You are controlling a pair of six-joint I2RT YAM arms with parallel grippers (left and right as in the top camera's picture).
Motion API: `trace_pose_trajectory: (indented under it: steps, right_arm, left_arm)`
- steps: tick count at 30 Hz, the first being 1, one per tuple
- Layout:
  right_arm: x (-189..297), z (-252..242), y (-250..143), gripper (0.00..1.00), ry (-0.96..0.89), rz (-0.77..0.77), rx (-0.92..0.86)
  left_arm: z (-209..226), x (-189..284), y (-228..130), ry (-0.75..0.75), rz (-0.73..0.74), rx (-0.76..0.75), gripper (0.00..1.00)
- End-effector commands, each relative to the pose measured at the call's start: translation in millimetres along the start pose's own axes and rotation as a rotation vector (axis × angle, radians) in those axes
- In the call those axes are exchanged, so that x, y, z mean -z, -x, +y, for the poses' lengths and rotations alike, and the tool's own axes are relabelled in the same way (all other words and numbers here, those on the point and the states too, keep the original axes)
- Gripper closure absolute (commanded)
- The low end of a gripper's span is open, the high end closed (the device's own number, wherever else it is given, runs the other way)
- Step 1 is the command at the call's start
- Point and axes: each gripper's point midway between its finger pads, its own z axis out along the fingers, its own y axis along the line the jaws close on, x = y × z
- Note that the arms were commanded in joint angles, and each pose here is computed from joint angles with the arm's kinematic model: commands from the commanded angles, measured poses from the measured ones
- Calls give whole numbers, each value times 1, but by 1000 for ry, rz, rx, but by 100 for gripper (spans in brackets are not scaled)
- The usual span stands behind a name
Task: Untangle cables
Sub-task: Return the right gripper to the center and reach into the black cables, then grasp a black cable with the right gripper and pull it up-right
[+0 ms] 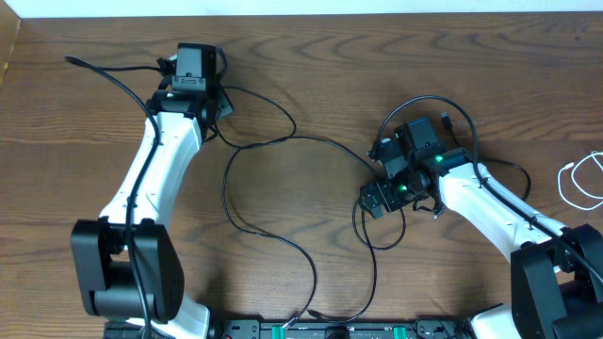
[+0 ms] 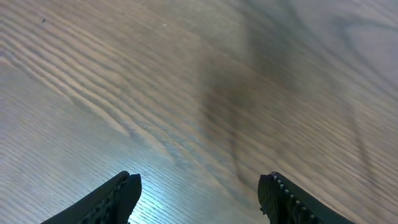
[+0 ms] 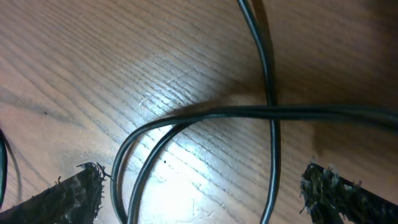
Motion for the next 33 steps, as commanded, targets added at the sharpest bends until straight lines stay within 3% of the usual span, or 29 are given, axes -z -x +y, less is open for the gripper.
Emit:
trace_pose_trajectory:
  steps: [1, 8, 19, 29, 33]
  right_arm:
    - [-1, 1, 0, 1, -2, 4, -120]
    - [0, 8, -4, 1, 36, 28, -349]
    - [0, 37, -22, 1, 138, 124, -361]
    - [0, 80, -79, 6, 91, 365, -393]
    - [-5, 88, -103, 7, -15, 420, -443]
  left_arm:
    - [17, -10, 5, 41, 4, 11, 34]
    - [19, -10, -8, 22, 69, 11, 14]
    - [30, -6, -36, 55, 192, -15, 12]
    - [32, -5, -41, 65, 211, -20, 12]
    - [33, -5, -42, 68, 215, -21, 13]
